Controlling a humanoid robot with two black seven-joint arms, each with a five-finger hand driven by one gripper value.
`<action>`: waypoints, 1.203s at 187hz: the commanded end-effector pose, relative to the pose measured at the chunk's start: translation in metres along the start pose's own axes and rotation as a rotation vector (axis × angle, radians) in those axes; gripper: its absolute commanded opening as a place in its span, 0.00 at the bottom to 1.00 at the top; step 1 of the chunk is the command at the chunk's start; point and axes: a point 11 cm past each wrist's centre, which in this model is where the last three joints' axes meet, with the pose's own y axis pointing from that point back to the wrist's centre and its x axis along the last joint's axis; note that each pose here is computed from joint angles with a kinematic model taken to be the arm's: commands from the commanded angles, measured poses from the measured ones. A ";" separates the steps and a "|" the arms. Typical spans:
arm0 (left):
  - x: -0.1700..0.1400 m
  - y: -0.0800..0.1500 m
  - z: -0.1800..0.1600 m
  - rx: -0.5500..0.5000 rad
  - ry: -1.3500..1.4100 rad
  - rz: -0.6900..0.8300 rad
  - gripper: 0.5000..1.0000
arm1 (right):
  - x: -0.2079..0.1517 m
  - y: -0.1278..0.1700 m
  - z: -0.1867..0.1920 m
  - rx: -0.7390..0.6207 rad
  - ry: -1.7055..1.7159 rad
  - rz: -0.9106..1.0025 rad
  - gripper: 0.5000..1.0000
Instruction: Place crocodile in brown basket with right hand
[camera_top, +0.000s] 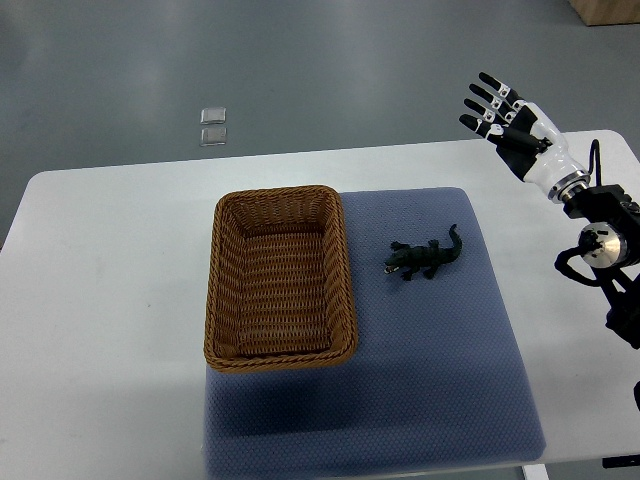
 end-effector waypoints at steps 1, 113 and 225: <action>0.000 0.000 0.000 0.000 0.000 0.000 1.00 | 0.003 0.001 -0.002 -0.013 0.029 -0.005 0.86; 0.000 0.000 0.000 0.000 0.000 0.000 1.00 | -0.038 -0.008 -0.042 -0.218 0.621 -0.492 0.86; 0.000 0.000 0.000 0.000 0.000 0.000 1.00 | -0.070 0.000 -0.008 -0.338 1.302 -0.831 0.86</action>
